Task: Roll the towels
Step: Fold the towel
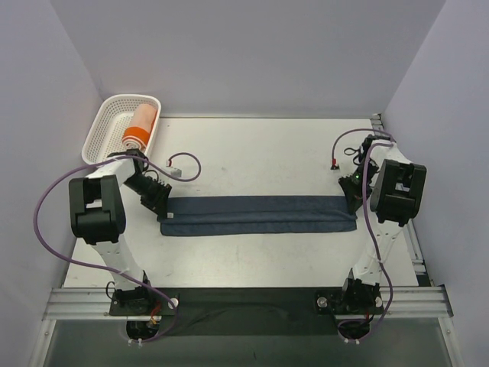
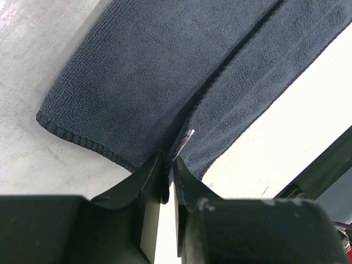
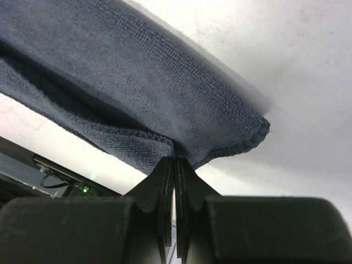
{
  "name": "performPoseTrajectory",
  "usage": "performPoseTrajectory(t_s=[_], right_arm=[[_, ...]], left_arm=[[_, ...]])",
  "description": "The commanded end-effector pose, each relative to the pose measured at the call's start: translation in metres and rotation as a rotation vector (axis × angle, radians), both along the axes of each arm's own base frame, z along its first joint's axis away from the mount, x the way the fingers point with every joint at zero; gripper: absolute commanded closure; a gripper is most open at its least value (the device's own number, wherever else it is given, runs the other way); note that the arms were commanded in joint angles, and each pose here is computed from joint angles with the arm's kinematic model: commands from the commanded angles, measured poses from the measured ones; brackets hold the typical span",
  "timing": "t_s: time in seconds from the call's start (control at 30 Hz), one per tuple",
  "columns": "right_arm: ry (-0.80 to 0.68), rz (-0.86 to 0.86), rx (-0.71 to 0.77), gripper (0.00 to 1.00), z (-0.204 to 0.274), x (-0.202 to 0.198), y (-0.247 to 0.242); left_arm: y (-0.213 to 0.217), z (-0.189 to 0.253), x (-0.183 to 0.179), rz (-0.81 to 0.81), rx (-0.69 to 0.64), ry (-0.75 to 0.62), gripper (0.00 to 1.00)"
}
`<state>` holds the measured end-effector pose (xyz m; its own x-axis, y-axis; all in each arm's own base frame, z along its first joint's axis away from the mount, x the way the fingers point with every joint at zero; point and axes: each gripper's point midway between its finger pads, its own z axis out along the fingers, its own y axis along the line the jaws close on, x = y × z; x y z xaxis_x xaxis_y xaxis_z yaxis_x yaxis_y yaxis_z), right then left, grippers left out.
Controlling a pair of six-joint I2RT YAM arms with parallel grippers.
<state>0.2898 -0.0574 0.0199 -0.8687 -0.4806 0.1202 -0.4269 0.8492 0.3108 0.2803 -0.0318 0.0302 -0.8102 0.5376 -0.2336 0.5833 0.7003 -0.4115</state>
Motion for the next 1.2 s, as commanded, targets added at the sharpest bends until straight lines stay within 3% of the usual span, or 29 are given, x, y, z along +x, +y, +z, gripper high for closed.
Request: performPoseTrajectory(t_s=[0.0, 0.57, 0.83, 0.97, 1.07, 1.17], right_arm=[[-0.021, 0.008, 0.029, 1.00, 0.032, -0.011, 0.006], [-0.162, 0.162, 0.108, 0.99, 0.035, -0.038, 0.003], [-0.310, 0.264, 0.067, 0.93, 0.014, -0.037, -0.005], [-0.369, 0.276, 0.010, 0.93, 0.010, -0.028, -0.019], [-0.401, 0.243, 0.004, 0.98, 0.011, -0.021, -0.028], [-0.420, 0.195, 0.013, 1.00, 0.014, -0.015, -0.033]], left_arm=[[-0.001, 0.021, 0.004, -0.012, -0.031, -0.063, 0.76], [0.008, 0.019, -0.022, -0.151, -0.053, -0.233, 0.91], [0.004, 0.003, -0.039, -0.329, -0.092, -0.406, 0.85], [0.008, 0.000, -0.047, -0.413, -0.062, -0.484, 0.75], [0.012, 0.003, -0.045, -0.441, -0.031, -0.552, 0.75], [0.019, 0.006, -0.037, -0.423, -0.005, -0.595, 0.83]])
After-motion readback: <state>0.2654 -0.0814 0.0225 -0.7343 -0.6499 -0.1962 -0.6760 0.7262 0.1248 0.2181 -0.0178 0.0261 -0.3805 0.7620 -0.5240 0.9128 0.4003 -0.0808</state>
